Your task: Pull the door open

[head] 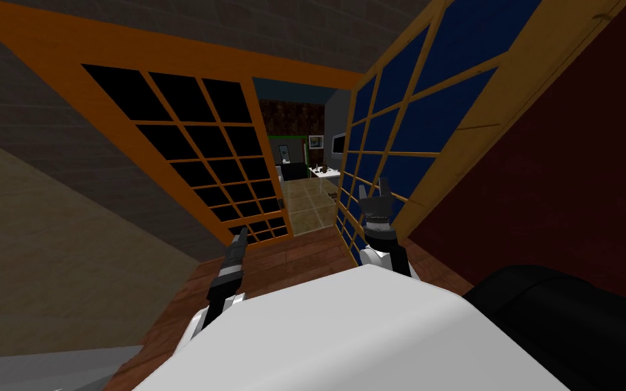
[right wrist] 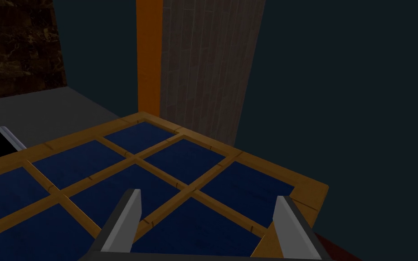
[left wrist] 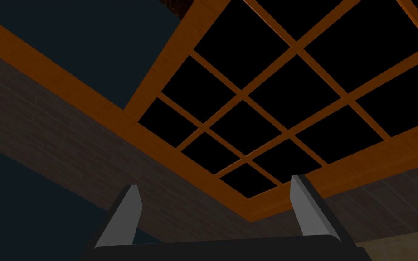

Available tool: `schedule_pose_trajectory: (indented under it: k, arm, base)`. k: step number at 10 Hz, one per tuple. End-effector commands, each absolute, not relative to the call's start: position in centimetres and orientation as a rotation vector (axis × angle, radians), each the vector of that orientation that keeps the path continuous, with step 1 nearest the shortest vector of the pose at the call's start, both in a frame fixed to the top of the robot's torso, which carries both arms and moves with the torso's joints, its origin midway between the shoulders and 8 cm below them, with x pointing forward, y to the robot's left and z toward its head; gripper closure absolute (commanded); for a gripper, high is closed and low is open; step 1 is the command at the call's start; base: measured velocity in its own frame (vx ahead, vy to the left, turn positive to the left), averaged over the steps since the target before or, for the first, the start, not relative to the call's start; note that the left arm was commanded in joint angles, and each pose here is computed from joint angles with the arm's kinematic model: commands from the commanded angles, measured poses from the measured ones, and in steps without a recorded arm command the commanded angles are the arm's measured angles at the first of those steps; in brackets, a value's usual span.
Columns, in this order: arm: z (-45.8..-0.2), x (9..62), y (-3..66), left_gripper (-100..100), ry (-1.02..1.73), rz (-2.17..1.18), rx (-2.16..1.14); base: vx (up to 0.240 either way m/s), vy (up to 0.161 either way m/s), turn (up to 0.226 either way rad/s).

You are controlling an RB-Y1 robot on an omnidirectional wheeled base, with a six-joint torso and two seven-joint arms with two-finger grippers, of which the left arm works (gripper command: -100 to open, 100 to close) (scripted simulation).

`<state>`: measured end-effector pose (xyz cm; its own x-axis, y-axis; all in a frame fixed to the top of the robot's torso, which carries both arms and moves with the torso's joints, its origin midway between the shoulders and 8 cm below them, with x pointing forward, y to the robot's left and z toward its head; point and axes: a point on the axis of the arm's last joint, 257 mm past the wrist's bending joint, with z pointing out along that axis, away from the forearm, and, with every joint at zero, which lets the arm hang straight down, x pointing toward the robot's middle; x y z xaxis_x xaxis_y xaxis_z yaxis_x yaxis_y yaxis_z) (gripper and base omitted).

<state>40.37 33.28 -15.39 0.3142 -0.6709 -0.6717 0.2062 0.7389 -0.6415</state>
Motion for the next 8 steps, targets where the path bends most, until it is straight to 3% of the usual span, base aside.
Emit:
schedule_pose_trajectory:
  k: [1, 8]
  arm:
    - [-16.3, 40.3, 33.8, -100, 1.129, -0.566, -0.473]
    - [-20.2, 40.3, 36.1, -100, 1.205, -0.394, -0.412]
  base:
    - [0.097, -0.01, -0.039]
    - [0.096, -0.007, -0.046]
